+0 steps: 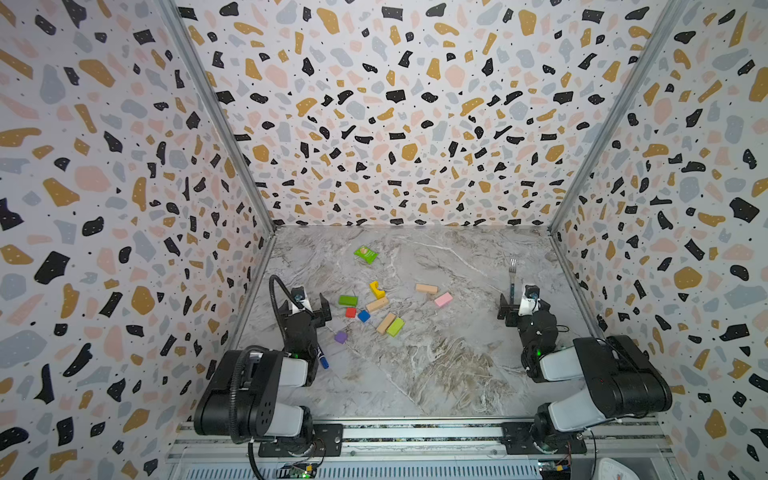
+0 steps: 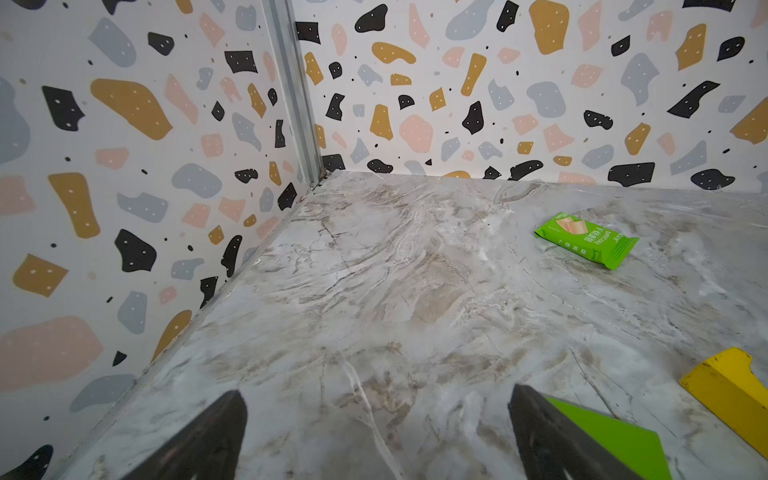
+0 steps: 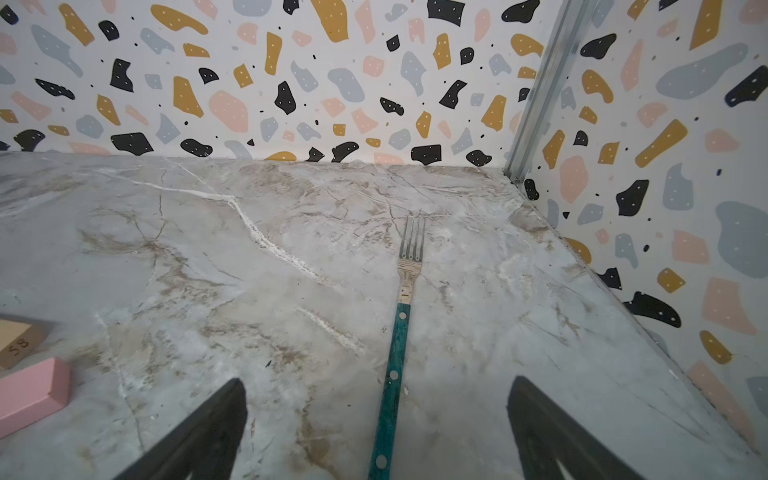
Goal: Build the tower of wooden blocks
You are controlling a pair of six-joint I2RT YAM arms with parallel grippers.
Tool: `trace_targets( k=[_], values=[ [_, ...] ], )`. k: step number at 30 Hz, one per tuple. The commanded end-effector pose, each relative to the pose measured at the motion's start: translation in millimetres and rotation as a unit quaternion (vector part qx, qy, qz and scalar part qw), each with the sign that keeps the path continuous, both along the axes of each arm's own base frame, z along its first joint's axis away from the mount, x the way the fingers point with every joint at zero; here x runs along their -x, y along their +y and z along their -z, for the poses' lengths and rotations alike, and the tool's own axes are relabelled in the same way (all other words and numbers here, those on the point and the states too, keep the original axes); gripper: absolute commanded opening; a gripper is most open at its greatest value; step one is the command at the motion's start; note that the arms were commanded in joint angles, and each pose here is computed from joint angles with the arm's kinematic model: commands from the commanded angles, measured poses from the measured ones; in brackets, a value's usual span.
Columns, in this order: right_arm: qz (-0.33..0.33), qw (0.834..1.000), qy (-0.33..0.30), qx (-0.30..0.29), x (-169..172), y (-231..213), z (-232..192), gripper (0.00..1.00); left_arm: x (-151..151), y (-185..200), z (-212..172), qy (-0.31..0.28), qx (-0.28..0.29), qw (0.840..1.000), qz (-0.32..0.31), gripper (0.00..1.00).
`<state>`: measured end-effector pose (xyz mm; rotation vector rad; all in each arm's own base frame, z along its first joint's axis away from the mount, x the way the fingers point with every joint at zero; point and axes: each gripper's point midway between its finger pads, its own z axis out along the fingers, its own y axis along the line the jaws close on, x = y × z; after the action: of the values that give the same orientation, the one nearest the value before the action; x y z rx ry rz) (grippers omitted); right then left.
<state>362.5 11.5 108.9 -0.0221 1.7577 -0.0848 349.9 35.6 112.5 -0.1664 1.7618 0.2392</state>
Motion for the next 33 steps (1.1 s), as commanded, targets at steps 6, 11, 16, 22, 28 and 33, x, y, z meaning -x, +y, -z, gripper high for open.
trace_targets(
  k=[6, 11, 16, 22, 28, 33],
  values=[
    [-0.003, 1.000, -0.021, 0.000, -5.2, 1.0, -14.4, 0.99, -4.6, -0.3, -21.2, -0.042, 0.006, 0.999, -0.003, 1.00],
    [-0.003, 1.000, -0.020, 0.001, -4.8, 0.6, -14.0, 0.99, -5.1, -0.4, -21.2, -0.041, 0.005, 0.999, -0.002, 1.00],
    [-0.003, 1.000, -0.021, 0.000, -5.3, 0.8, -14.7, 0.99, -5.0, 0.1, -21.1, -0.041, 0.005, 0.999, -0.004, 1.00],
    [-0.003, 1.000, -0.020, 0.002, -5.2, 0.8, -14.1, 0.99, -4.6, 0.3, -21.6, -0.042, 0.006, 0.999, -0.005, 1.00],
    [-0.004, 1.000, -0.022, 0.004, -4.1, 1.4, -14.6, 0.99, -4.1, 0.1, -21.5, -0.042, 0.004, 0.999, -0.006, 1.00],
    [-0.005, 0.999, -0.032, 0.010, -0.7, 4.7, -18.6, 0.99, -12.0, -7.4, -28.0, -0.025, -0.008, 1.000, 0.002, 1.00]
  ],
)
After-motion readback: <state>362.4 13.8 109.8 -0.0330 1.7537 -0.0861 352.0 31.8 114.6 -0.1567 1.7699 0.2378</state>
